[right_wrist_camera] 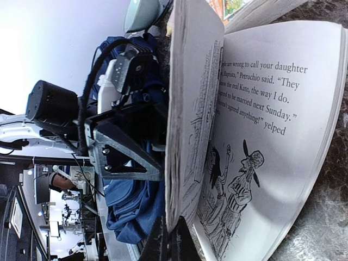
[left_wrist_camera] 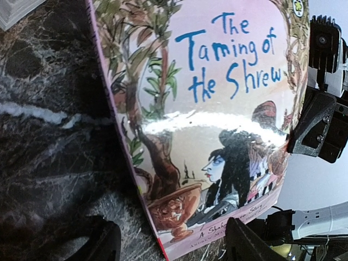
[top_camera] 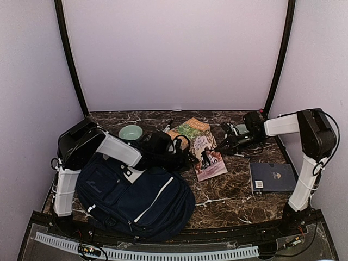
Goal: Pack the student bag
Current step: Pick up the book from the center of the board, then pass from the right arm to the left
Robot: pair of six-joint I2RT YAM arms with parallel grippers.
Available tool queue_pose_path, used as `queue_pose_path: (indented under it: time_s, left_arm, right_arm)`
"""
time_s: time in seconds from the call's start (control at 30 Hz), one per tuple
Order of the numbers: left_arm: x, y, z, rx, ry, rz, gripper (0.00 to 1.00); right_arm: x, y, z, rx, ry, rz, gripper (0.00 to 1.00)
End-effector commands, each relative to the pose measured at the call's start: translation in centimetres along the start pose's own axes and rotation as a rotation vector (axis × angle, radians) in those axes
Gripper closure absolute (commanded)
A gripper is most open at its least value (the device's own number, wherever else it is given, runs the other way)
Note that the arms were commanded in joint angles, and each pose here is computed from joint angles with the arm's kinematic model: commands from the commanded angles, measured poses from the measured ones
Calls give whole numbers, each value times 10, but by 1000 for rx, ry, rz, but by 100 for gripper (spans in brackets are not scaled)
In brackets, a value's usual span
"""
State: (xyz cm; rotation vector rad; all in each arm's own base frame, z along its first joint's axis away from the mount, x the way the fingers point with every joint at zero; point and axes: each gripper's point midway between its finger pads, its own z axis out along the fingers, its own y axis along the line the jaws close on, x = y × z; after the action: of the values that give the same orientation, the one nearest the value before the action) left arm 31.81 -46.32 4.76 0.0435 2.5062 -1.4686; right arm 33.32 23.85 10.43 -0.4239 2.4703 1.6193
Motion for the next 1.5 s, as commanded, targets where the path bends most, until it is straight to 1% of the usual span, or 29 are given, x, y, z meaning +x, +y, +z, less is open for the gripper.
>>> queue_pose_path:
  time_s: [0.0,0.23,0.37,0.47,0.67,0.83,0.93,1.0,1.1,1.2,1.27,1.47]
  left_arm:
    - [18,25,6,0,45,-76,32]
    - [10,7,11,126,7,-51,32]
    - [2,-13,7,250,-26,-42,36]
    - [-1,-18,5,290,-47,-47,44]
    - [-4,-22,2,313,-61,-51,63]
    - [-6,-22,5,298,-58,-55,72]
    - [-8,-22,7,284,-53,-52,75]
    - [-9,-25,8,290,-50,-46,80]
    - [-8,-27,10,284,-34,-43,80]
    - [-8,-26,13,271,-21,-52,75]
    - [-8,-25,14,264,-17,-61,74]
    - [-9,-25,15,268,-21,-71,80]
  right_arm:
    - [-5,27,-8,-92,-25,-59,100]
    - [-5,29,-7,-108,-26,-54,100]
    - [-4,18,-5,-73,-23,-40,100]
    - [-2,0,-3,-5,-17,-29,100]
    - [1,-30,-3,107,-10,10,100]
    - [5,-40,-2,136,-1,20,100]
    - [6,-42,-2,146,2,20,100]
    - [7,-45,-2,156,6,23,100]
    - [9,-46,-1,158,10,25,100]
    - [9,-46,-1,156,12,22,100]
    - [9,-45,-1,156,13,18,100]
    - [10,-45,-3,169,13,8,100]
